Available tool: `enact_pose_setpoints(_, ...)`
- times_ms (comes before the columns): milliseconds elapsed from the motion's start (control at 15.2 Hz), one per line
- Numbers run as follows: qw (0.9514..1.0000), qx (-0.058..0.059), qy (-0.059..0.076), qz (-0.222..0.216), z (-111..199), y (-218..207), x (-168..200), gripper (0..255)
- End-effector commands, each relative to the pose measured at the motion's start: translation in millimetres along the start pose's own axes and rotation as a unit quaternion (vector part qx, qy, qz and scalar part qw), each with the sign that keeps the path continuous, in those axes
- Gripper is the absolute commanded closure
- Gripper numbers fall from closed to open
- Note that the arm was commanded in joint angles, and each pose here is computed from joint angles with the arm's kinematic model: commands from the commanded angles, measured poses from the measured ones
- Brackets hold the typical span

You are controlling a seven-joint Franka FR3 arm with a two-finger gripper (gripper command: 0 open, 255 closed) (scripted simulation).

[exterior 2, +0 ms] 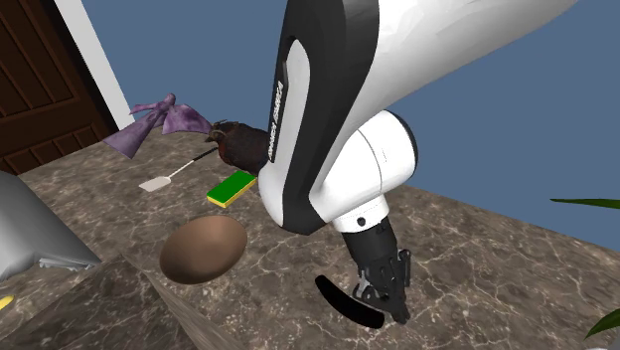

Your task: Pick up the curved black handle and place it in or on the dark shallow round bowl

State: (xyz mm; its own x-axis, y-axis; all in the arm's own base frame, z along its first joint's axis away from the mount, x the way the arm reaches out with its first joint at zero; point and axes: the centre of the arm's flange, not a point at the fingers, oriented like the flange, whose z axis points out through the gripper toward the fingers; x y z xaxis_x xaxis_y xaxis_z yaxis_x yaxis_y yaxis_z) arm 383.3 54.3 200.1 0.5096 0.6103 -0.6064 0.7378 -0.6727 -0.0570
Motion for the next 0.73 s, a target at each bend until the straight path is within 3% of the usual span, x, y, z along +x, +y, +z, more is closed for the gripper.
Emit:
enact_pose_setpoints(0,1.0,0.0,0.0,0.0,0.0,0.0,0.0,255)
enact_pose_setpoints(264,1.0,0.0,0.0,0.0,0.0,0.0,0.0,255)
enact_pose_setpoints(330,1.0,0.0,0.0,0.0,0.0,0.0,0.0,0)
enact_pose_setpoints(462,0.9967,-0.008,0.08,0.0,3.1,-7.4,1.1,0)
enact_pose_setpoints(528,0.9927,-0.012,0.12,0.0,4.7,-11.0,1.9,0)
enact_pose_setpoints(660,0.9797,-0.021,0.199,0.001,7.6,-18.3,3.7,0)
